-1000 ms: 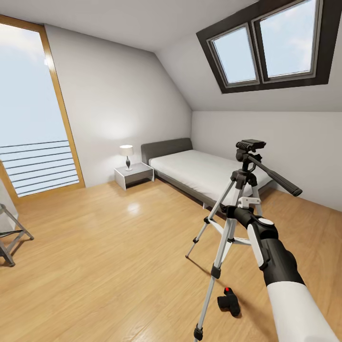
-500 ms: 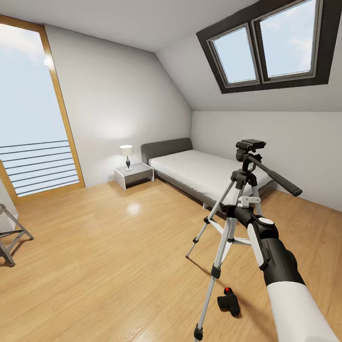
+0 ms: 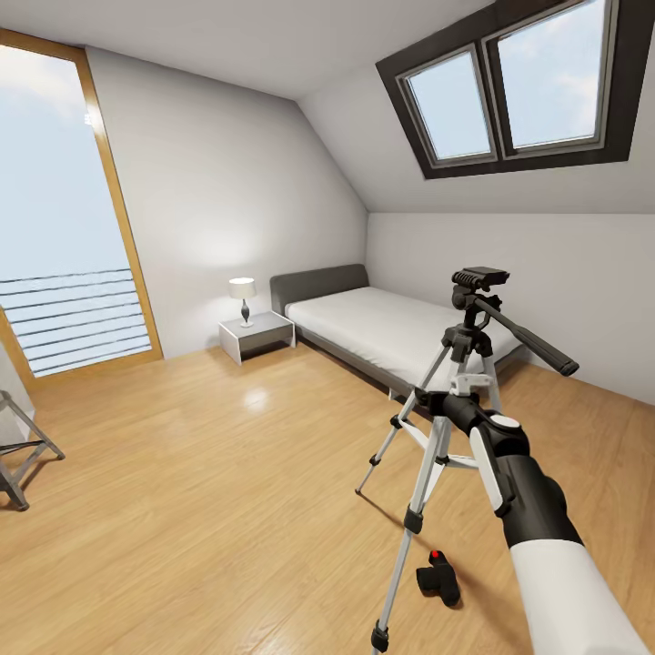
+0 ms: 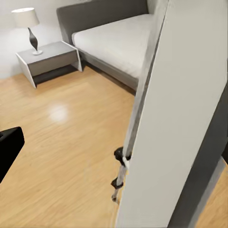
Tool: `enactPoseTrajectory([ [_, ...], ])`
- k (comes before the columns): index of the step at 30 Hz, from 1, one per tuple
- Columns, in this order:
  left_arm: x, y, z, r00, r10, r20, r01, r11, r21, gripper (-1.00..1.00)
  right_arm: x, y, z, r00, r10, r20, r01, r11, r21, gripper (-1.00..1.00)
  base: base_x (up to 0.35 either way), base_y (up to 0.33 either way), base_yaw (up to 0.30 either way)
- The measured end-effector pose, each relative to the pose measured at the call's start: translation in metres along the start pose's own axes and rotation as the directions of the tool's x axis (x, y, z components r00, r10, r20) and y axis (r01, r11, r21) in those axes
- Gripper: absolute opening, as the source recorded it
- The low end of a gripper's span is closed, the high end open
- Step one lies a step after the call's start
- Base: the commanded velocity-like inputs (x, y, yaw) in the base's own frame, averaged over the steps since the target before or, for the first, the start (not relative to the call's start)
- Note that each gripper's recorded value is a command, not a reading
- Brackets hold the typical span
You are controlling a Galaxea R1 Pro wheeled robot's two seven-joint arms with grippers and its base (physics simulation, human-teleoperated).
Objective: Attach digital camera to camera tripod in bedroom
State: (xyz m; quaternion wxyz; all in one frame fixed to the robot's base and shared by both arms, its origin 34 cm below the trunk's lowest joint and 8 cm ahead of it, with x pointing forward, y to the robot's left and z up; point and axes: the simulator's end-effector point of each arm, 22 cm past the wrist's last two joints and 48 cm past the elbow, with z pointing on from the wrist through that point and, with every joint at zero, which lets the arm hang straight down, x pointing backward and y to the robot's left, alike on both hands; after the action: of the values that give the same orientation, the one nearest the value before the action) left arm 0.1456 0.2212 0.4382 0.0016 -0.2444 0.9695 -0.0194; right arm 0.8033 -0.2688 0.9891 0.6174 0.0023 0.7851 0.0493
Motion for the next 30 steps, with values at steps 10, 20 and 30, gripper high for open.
enactPoseTrajectory([
  [10,0.000,0.000,0.000,1.000,0.000,0.000,0.000,1.000,0.000,1.00,-0.006,0.004,-0.001,1.000,-0.021,0.011,0.021,1.000,-0.004,-1.00,0.000,0.000,0.000],
  [20,0.000,0.000,0.000,1.000,0.000,0.000,0.000,1.000,0.000,1.00,-0.003,0.004,0.000,1.000,-0.019,0.008,0.019,1.000,0.002,-1.00,0.000,0.000,0.000],
  [30,0.000,0.000,0.000,1.000,0.000,0.000,0.000,1.000,0.000,1.00,-0.051,0.001,-0.037,0.998,-0.015,-0.056,0.016,1.000,0.022,-1.00,0.000,0.000,0.000],
])
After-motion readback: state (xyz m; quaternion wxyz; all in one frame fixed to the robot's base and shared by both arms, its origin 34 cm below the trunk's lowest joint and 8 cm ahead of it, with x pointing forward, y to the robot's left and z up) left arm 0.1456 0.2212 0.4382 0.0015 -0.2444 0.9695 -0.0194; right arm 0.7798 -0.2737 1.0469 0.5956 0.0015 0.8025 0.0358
